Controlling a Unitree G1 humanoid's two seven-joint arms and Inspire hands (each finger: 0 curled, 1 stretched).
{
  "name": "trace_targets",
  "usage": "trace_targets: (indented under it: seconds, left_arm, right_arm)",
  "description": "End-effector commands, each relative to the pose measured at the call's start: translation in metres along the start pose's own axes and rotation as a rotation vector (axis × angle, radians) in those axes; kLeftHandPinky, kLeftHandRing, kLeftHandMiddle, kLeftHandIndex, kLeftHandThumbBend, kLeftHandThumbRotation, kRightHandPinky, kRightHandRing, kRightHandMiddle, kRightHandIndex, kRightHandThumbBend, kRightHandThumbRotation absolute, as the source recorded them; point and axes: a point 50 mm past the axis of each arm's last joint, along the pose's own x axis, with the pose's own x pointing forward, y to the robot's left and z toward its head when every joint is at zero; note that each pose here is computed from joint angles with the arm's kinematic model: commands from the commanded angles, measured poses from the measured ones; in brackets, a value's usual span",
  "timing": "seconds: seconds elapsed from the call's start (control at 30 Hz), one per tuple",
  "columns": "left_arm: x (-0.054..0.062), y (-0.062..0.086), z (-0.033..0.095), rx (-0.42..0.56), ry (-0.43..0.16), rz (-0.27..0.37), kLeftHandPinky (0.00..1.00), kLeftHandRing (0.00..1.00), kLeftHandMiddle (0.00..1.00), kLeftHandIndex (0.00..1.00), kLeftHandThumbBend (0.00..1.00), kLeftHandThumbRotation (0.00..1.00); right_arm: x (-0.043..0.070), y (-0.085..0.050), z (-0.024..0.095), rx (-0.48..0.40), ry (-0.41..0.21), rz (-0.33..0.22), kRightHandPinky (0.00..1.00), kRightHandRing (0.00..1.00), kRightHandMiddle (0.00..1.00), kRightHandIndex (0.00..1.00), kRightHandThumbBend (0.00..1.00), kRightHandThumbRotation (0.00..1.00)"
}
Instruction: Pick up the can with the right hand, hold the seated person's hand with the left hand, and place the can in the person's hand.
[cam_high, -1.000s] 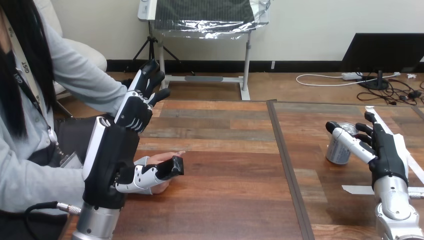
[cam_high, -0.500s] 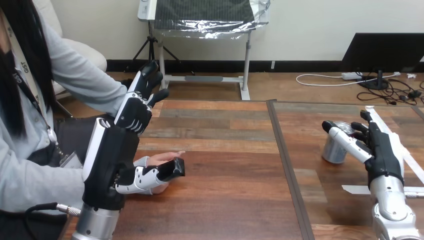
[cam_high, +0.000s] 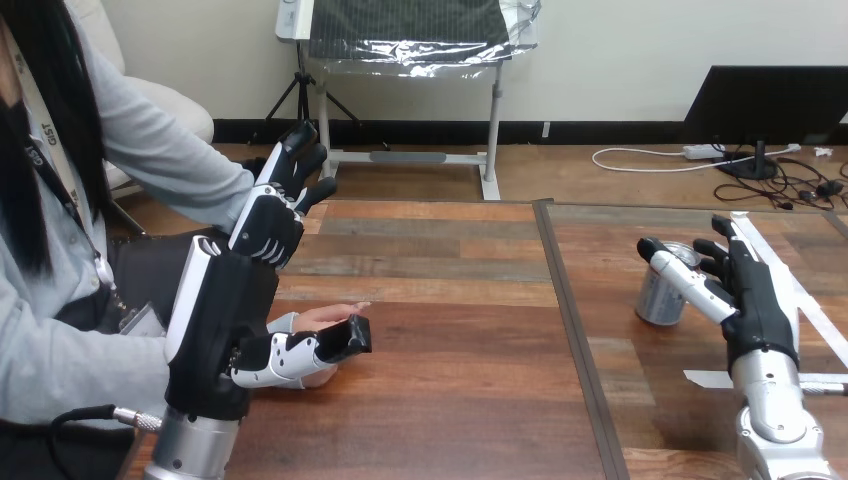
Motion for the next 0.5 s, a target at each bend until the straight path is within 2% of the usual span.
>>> trace_targets:
  seconds: [0.0, 0.47]
  left_arm:
    - [0.0211, 0.0036, 0.0040, 0.017, -0.079, -0.003, 0.90, 0.96, 0.99, 0.96, 1.00, 0.53]
    - [0.0225, 0.0037, 0.0020, 0.005, -0.074, -0.002, 0.90, 0.97, 0.99, 0.96, 1.00, 0.53]
  right_arm:
    - [0.0092, 0.0058, 0.0269, 0.019, -0.121, 0.001, 0.91, 0.92, 0.91, 0.96, 1.00, 0.57]
    - [0.0077, 0.0044, 0.0311, 0.018, -0.174, -0.023, 0.88, 0.95, 0.94, 0.98, 1.00, 0.54]
